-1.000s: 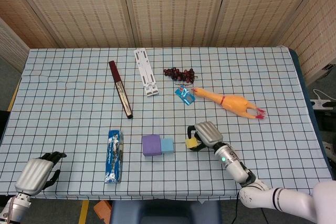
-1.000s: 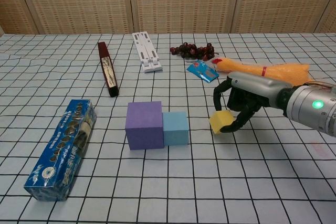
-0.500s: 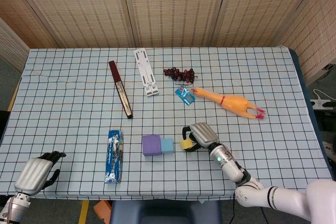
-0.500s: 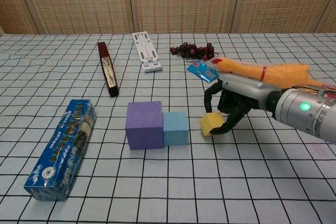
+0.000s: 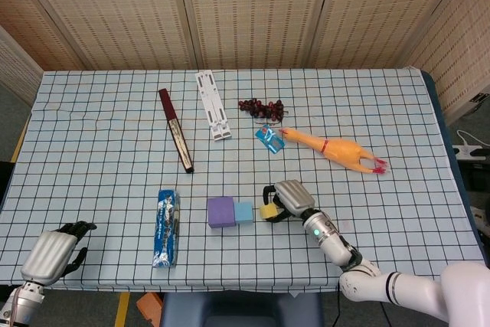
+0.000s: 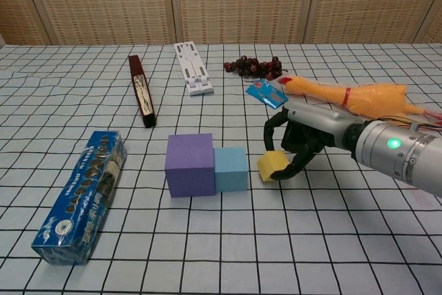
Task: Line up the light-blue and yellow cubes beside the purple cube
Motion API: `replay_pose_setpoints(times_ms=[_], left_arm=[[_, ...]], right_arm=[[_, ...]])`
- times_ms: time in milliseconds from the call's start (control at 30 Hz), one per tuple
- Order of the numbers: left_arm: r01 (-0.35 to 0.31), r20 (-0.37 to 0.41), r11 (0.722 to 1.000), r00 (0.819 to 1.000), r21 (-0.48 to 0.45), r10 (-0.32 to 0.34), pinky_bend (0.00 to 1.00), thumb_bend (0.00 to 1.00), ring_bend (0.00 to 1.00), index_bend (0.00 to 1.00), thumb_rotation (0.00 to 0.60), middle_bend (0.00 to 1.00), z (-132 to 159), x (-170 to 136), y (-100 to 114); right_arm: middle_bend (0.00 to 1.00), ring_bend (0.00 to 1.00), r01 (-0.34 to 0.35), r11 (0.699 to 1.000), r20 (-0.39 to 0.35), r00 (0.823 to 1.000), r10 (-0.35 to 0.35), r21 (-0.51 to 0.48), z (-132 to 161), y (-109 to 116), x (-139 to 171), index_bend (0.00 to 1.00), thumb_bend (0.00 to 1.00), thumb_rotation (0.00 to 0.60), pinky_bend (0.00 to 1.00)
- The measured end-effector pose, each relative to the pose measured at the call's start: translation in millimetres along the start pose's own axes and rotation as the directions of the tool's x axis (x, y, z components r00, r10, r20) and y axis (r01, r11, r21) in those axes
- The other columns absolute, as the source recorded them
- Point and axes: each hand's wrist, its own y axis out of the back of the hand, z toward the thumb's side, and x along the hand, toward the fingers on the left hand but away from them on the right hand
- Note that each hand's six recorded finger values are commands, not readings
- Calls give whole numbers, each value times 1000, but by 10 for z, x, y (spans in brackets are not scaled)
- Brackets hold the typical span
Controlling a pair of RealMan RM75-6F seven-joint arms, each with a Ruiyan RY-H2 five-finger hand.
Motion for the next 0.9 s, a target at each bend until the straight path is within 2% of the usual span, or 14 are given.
replay_pose_setpoints(times_ms=[367,633,767,900], left_arm=[[-2,1,1000,1000,-1,2,654,469,361,303,600,334,1,-1,5],[-1,4,1000,1000,0,1,654,469,361,303,600,334,7,-2,3],[0,4,1000,1000,1,0,655,469,361,303,600,334,8,-4,0],[2,5,1000,1000,1,-2,654,469,361,303,600,334,10,-1,-2]], right_arm=[[978,900,-6,1000,-6,1000,6,-9,-9,-70,-28,594,46,600,1000],[978,901,-6,1000,-13,1000,6,-1,-23,-76,-17,482,46,600,1000],[977,901,-5,1000,-15,1000,5,4,-38,-63,-6,379,45,600,1000],[978,901,-3,1000,-16,1000,3,2,-56,-36,9,330,46,600,1000]])
